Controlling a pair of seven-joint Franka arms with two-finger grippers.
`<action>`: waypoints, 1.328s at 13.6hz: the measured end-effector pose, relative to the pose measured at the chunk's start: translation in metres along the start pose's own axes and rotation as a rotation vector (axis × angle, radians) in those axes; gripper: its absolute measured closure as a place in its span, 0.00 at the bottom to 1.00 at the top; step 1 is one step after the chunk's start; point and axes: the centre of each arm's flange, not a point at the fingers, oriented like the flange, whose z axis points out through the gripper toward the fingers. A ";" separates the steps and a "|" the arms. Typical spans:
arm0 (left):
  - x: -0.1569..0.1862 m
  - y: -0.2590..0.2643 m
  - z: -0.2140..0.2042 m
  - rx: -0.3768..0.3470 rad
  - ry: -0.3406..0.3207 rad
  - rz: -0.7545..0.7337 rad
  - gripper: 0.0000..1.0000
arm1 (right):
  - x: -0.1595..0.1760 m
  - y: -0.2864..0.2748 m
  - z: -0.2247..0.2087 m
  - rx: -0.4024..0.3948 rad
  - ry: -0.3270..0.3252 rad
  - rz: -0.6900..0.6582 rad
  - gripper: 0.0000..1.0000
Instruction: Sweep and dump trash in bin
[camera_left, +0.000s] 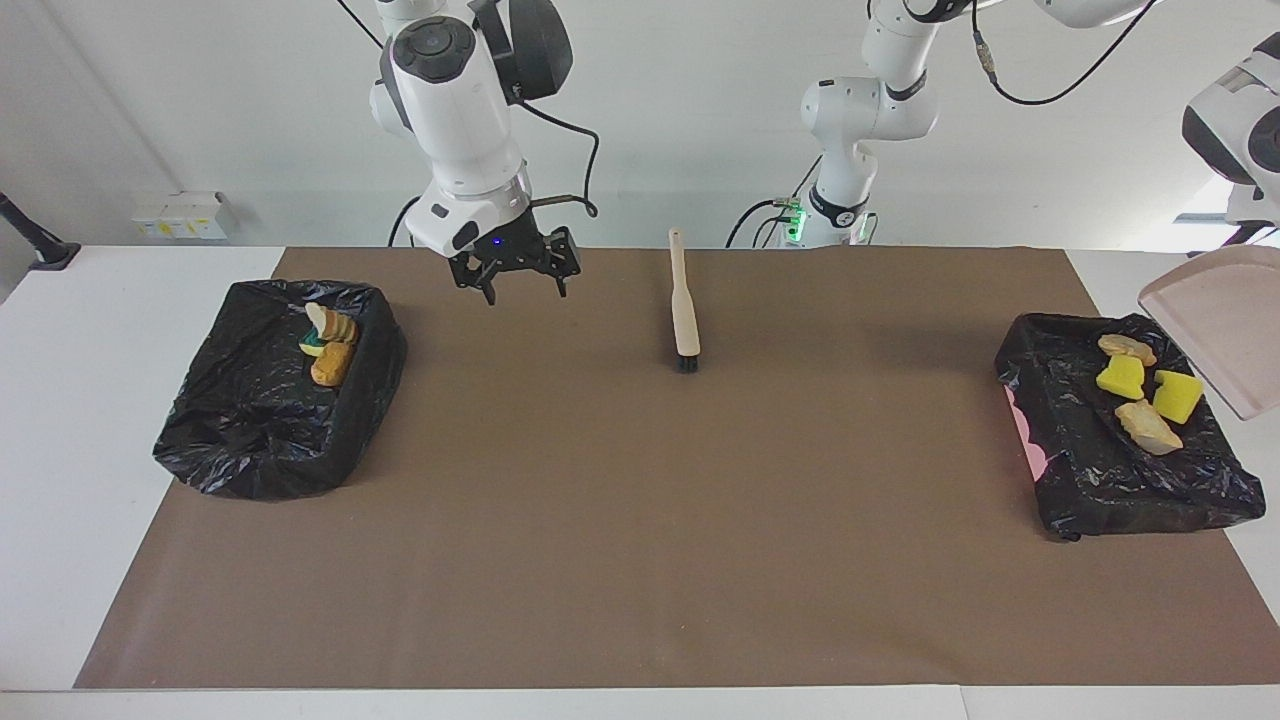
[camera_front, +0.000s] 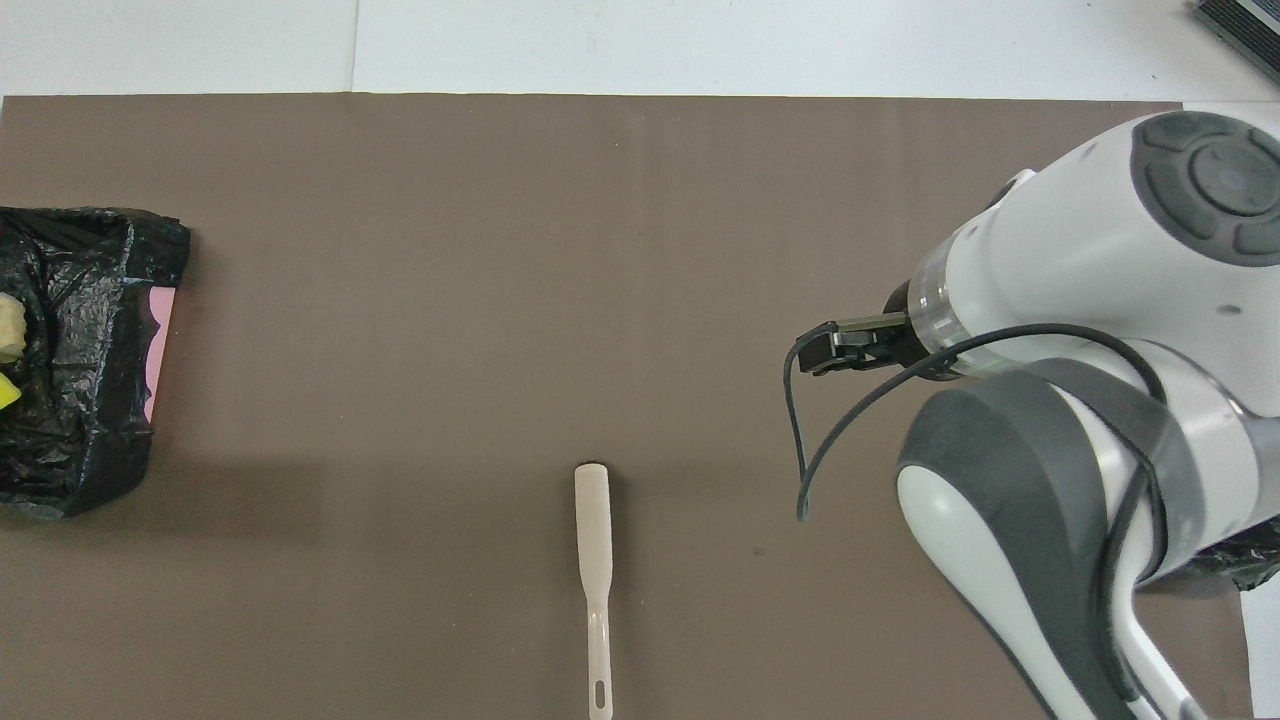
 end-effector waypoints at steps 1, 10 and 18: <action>0.007 0.001 -0.008 -0.015 0.026 -0.033 0.69 | 0.004 0.013 -0.003 -0.038 0.015 0.001 0.00; 0.147 0.031 -0.099 -0.192 0.514 -0.423 0.69 | 0.012 0.116 -0.030 -0.081 -0.009 0.053 0.00; 0.301 0.077 -0.258 -0.371 0.620 -0.851 0.69 | 0.008 0.129 -0.051 -0.051 0.014 0.083 0.00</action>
